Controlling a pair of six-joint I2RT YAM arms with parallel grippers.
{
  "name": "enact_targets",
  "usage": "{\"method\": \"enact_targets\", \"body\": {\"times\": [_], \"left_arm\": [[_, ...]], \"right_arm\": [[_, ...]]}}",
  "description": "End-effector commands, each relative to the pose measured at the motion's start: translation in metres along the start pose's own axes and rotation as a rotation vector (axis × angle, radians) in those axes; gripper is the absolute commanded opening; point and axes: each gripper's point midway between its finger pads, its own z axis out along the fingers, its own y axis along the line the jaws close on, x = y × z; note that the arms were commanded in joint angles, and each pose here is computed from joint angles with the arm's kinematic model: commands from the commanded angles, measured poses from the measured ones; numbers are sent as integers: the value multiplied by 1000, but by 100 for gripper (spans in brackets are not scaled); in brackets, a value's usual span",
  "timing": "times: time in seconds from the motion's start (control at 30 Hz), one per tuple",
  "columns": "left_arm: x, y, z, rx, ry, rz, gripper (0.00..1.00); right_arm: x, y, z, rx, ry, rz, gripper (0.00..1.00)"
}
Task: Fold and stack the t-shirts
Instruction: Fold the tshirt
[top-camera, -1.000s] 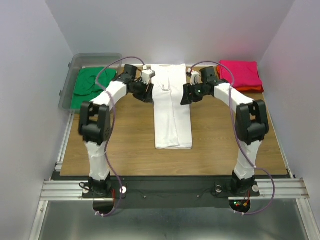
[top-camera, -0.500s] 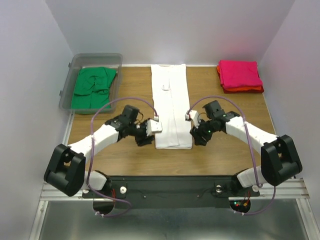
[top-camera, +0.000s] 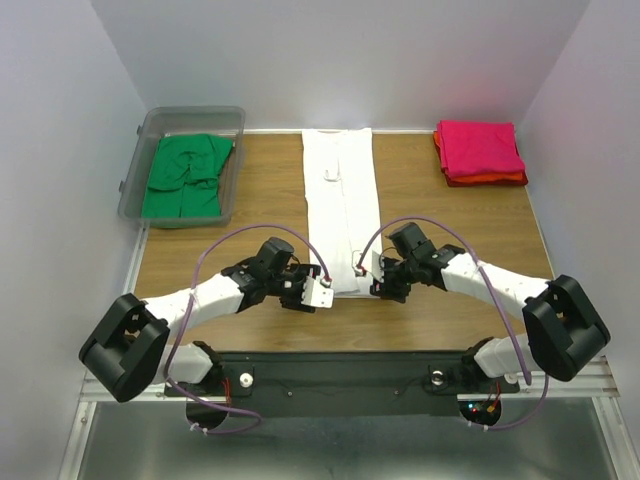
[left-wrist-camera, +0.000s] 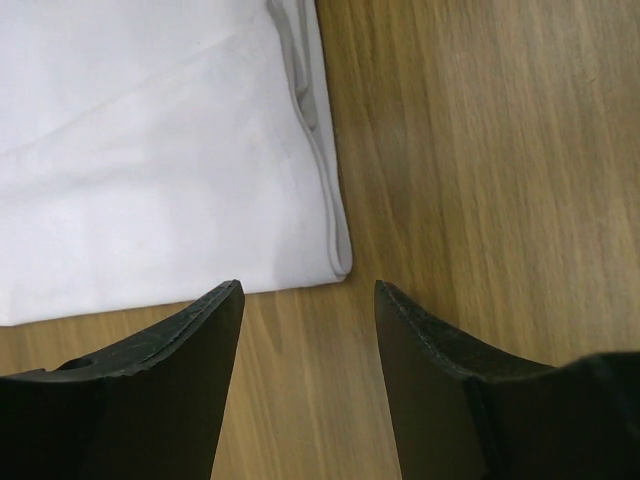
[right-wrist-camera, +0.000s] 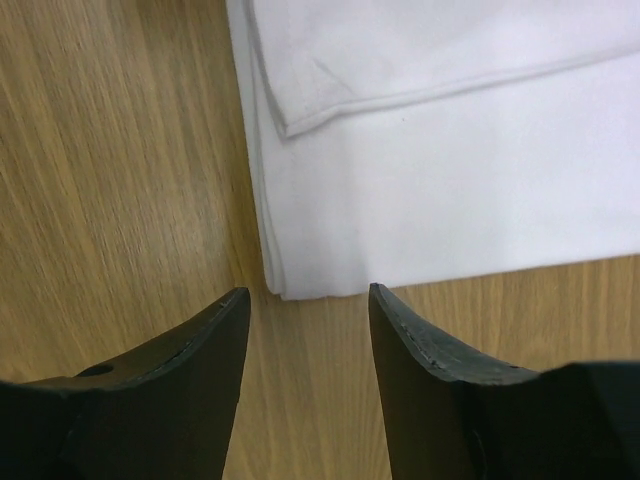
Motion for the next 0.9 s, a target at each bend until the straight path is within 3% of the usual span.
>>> {"method": "enact_targets", "body": {"times": [0.0, 0.13, 0.33, 0.57, 0.7, 0.77, 0.87], "left_arm": [[-9, 13, 8, -46, -30, 93, 66], [-5, 9, 19, -21, -7, 96, 61], [9, 1, 26, 30, 66, 94, 47], [13, -5, 24, 45, 84, 55, 16], [3, -4, 17, 30, 55, 29, 5], [-5, -1, 13, 18, 32, 37, 0], [-14, -3, 4, 25, 9, 13, 0]], "right_arm": [[-11, -2, 10, 9, -22, -123, 55], [-6, 8, 18, -23, -3, -148, 47], [12, 15, 27, -47, 43, -162, 38], [18, 15, 30, -36, 57, -161, 13], [10, 13, 22, -18, 37, -130, 1], [7, 14, 16, -17, 32, -127, 1], [-1, 17, 7, -22, 18, -106, 1]]}}
